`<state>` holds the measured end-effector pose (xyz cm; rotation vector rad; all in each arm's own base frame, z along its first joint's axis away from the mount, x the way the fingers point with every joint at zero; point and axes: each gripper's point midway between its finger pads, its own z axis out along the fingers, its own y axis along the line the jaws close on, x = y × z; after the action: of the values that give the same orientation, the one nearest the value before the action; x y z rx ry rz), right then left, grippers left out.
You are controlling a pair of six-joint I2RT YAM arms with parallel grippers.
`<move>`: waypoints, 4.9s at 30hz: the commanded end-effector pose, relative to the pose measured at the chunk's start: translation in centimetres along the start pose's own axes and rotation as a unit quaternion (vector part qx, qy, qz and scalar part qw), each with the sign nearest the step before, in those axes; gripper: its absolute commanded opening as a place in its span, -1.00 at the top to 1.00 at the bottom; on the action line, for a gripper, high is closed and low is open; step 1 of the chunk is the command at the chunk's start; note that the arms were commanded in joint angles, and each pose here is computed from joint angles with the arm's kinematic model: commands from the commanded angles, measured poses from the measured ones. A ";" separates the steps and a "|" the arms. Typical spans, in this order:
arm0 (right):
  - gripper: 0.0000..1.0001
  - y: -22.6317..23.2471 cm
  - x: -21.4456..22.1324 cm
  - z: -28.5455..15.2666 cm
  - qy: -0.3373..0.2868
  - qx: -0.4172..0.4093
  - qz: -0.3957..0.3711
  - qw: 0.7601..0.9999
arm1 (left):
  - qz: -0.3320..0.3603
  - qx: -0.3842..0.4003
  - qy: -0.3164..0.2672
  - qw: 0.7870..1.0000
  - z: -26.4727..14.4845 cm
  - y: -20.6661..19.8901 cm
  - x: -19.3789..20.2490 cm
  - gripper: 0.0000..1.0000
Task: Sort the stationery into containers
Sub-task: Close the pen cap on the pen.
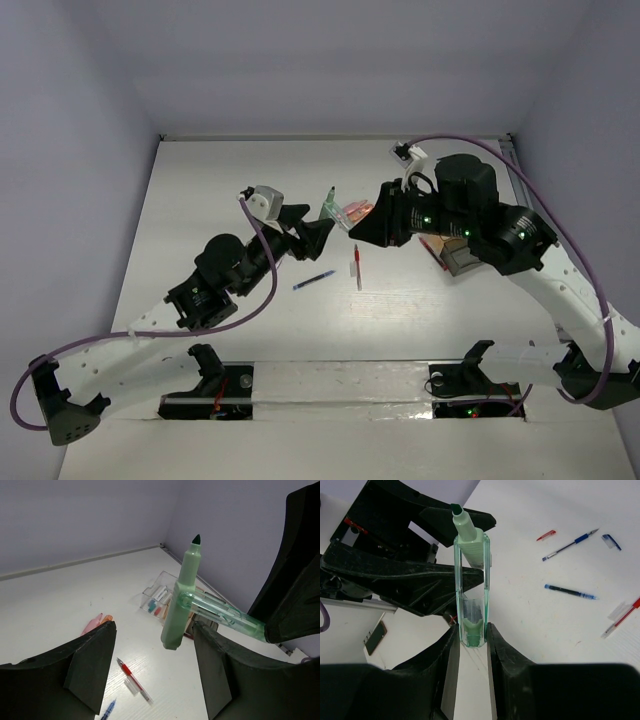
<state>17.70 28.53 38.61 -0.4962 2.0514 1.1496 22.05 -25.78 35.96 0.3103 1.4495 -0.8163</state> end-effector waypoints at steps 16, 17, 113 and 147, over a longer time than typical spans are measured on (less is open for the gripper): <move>1.00 1.2 -0.9 -0.5 -0.023 -0.027 -0.005 0.999 | 0.001 0.041 -0.030 0.999 0.3 -1.8 -2.1 0.03; 1.00 1.3 -1.0 -0.7 -0.026 -0.027 -0.006 0.999 | 0.002 0.039 -0.029 0.999 0.3 -1.7 -2.0 0.02; 1.00 -3.9 6.6 7.8 0.040 0.028 -0.003 0.999 | -0.035 0.052 -0.065 0.996 -1.5 -3.6 -9.1 1.00; 1.00 -9.5 1.4 10.1 -0.129 0.093 0.076 0.984 | -0.042 0.052 -0.006 0.998 -2.0 -2.1 -5.4 0.50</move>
<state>25.69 33.46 33.33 -0.0849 1.7956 1.1056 19.94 -24.76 30.26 0.4850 1.8118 -0.7697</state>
